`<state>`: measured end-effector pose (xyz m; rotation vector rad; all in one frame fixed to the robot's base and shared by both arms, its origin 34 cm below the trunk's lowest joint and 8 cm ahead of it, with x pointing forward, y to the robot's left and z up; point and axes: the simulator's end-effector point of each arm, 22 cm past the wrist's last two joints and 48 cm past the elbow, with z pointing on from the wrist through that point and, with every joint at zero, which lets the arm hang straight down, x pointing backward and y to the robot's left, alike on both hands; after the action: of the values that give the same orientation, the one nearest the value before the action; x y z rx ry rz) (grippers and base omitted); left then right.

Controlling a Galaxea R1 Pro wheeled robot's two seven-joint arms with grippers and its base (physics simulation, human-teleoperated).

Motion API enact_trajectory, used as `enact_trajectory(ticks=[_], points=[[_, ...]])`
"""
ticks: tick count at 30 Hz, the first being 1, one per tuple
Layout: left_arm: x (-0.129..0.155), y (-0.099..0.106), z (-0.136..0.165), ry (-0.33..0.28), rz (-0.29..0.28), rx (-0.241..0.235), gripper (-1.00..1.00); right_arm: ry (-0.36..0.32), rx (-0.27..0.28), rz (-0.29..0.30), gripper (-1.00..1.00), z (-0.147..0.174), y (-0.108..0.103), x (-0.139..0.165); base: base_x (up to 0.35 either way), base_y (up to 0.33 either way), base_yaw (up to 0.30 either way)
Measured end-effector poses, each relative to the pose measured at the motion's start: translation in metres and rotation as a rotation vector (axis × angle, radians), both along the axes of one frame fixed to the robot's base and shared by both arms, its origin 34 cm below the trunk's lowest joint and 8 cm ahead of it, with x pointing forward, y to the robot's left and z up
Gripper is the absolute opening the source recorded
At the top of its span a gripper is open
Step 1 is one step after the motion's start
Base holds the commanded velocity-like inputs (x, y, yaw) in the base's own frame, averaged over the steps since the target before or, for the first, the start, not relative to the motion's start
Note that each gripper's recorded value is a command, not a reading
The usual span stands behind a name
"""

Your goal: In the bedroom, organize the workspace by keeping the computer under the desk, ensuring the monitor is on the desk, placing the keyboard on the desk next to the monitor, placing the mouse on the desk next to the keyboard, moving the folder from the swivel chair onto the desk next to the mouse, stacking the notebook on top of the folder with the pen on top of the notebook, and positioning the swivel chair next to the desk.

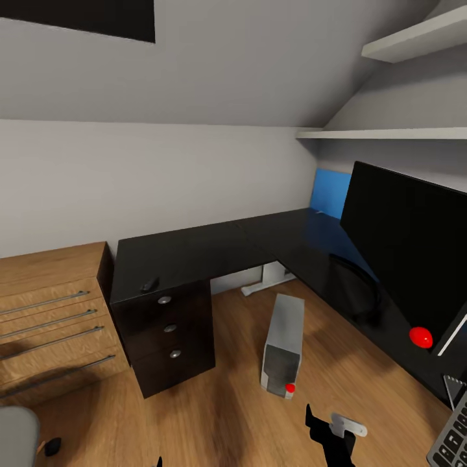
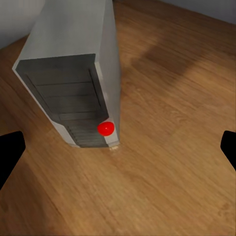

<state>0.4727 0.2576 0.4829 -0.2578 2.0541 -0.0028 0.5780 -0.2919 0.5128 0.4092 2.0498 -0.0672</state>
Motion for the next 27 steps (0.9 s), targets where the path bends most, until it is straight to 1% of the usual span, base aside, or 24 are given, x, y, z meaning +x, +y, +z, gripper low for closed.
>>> enact_trajectory(ticks=[2,14,17,19,20,23,27], points=[[0.0,0.0,0.0,0.001,0.001,0.0,1.0,0.0,0.0,0.0,1.0,0.0,0.0,0.0,0.0,0.0,0.0],[-0.003,0.001,-0.024,0.004,0.002,-0.001,1.0,-0.001,-0.001,0.003,1.0,-0.023,0.0,-0.003,0.0,0.0,0.0],[-0.005,0.0,-0.032,0.013,0.002,-0.003,1.0,0.0,0.0,0.003,1.0,-0.029,0.0,-0.004,0.0,0.0,0.0],[-0.008,-0.001,-0.04,0.036,0.0,-0.009,1.0,0.002,0.0,0.002,1.0,-0.034,0.0,-0.005,0.0,0.0,0.0],[-0.016,-0.004,-0.055,0.102,-0.004,-0.026,1.0,0.004,0.001,0.002,1.0,-0.036,0.0,-0.005,0.0,0.0,0.0],[-0.02,-0.004,-0.065,0.122,-0.005,-0.031,1.0,0.005,0.001,0.001,1.0,-0.042,0.0,-0.006,0.0,0.0,0.0],[-0.022,-0.003,-0.074,0.13,-0.004,-0.032,1.0,0.005,0.001,0.0,1.0,-0.05,0.0,-0.008,0.0,0.0,0.0]])
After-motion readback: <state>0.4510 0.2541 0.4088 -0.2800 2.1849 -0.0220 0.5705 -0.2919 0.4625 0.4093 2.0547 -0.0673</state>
